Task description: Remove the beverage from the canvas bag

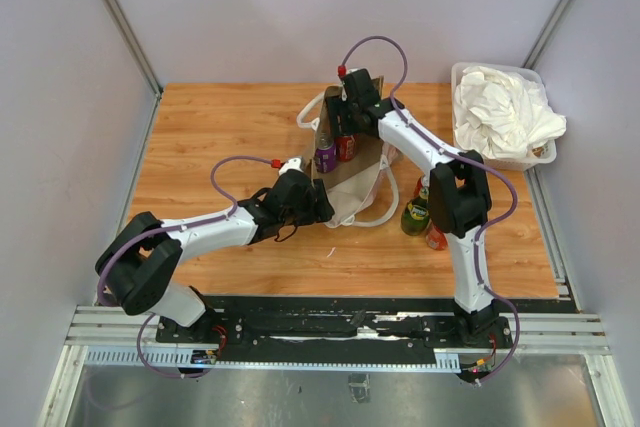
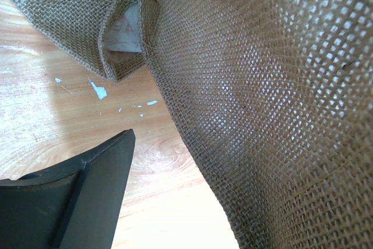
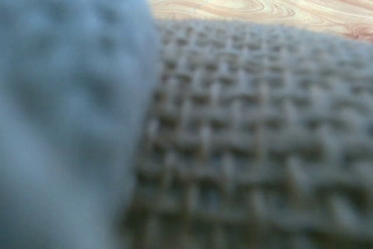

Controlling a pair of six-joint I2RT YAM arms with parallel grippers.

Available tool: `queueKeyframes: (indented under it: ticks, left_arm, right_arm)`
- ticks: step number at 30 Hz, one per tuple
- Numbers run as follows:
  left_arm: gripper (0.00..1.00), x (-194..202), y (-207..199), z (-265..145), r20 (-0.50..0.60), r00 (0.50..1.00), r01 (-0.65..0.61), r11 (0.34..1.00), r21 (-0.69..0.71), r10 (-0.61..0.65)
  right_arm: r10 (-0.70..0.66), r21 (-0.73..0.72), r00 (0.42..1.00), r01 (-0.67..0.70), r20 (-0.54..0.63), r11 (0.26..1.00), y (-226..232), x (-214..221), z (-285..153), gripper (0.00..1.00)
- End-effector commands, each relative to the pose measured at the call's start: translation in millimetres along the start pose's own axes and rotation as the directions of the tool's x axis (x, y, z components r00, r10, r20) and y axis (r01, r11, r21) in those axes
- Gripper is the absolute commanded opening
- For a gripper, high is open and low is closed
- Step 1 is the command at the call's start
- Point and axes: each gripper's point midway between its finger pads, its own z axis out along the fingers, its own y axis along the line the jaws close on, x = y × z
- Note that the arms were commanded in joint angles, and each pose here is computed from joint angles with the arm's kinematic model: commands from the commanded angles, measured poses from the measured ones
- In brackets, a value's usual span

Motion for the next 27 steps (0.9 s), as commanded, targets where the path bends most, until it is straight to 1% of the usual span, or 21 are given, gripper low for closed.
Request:
queueKeyframes:
  ticks: [1,13,20,22,25,27]
  left_arm:
    - [0.81,16.8,18.1,3.8,-0.056,0.997,-0.05,0.996,-0.068,0.046]
    - [0.81,11.6,14.8,4.3,-0.049,0.997,-0.059,0.996,-0.068,0.056]
    - [0.81,12.5,16.2,5.7,-0.053,0.997,-0.065,0.995,-0.075,0.061]
    - [0.81,12.5,16.2,5.7,-0.052,0.997,-0.064,0.995,-0.075,0.06]
    - [0.81,13.2,17.1,5.5,-0.053,0.997,-0.063,0.995,-0.077,0.059]
    - [0.81,13.6,17.3,5.2,-0.054,0.997,-0.061,0.995,-0.077,0.057]
  right_arm:
    - [-0.009,0.015,0.983,0.012,-0.185,1.0,-10.1,63.8,20.1,0.73]
    - [-0.019,0.022,0.965,0.025,-0.262,0.999,-13.5,92.9,25.1,0.72]
    - [-0.037,0.035,0.958,0.049,-0.284,0.998,-17.3,102.9,26.8,0.63]
    - [-0.046,0.04,0.956,0.06,-0.29,0.997,-18.4,105.9,27.0,0.59]
    - [-0.056,0.051,0.955,0.074,-0.291,0.996,-21.1,106.8,25.0,0.47]
    - [-0.066,0.056,0.955,0.086,-0.288,0.995,-22.2,105.9,22.1,0.34]
